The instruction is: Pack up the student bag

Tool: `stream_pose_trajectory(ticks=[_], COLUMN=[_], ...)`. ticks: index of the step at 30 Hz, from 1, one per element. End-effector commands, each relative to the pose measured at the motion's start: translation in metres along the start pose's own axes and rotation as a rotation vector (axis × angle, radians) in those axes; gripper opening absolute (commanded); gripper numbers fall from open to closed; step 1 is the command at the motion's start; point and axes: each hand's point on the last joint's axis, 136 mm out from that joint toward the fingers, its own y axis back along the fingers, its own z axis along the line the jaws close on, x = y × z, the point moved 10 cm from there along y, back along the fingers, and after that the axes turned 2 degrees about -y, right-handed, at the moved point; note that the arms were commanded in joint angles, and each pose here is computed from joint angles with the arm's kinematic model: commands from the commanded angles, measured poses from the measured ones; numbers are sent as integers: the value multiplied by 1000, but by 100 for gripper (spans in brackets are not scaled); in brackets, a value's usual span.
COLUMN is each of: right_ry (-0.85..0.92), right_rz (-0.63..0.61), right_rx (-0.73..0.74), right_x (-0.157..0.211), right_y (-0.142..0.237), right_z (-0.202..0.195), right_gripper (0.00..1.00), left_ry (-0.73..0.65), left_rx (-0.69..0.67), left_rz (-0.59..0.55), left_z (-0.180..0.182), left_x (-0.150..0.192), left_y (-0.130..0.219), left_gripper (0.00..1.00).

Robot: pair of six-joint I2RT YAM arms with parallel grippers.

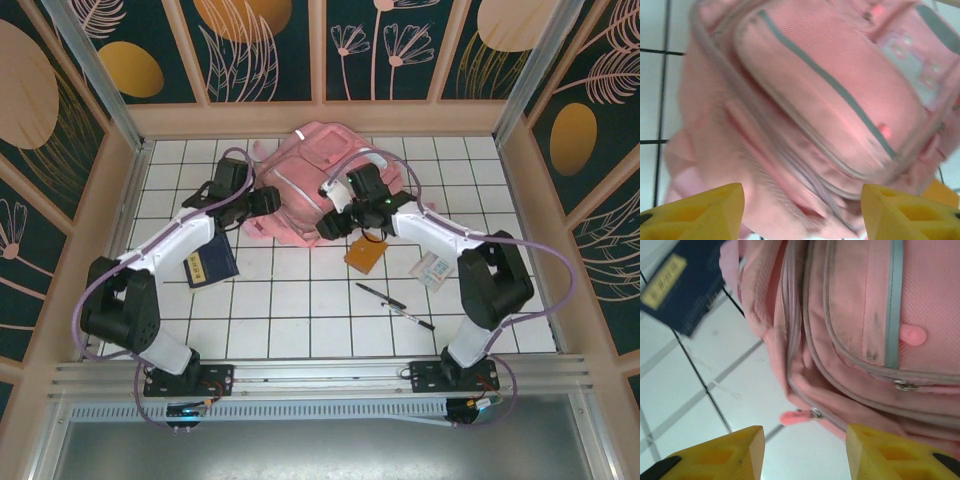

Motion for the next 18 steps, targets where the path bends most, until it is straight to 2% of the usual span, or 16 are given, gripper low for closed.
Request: stream_pose_trajectory(ticks=[1,5,8,15,18], right_ry=[359,495,594,673,691], right_rz=[53,91,93,2,11], right_rx=[91,92,111,76,62], right_x=[29,37,41,38,42], right_y=[-11,-24,-30,-34,-41], right_z=[-8,-24,-32,-43,-49], right_gripper=[47,45,45,51,51], left_ry=[-122,-112,-89,-101,-132], left_rx=[88,178,213,212,230], left_rz=[129,153,137,146,148], left_z=[-31,-55,-62,-51,-50], left_x=[39,66,73,93,97], left_y=[-4,-13,-18,-34,-40], left_gripper=[61,61,62,65,66])
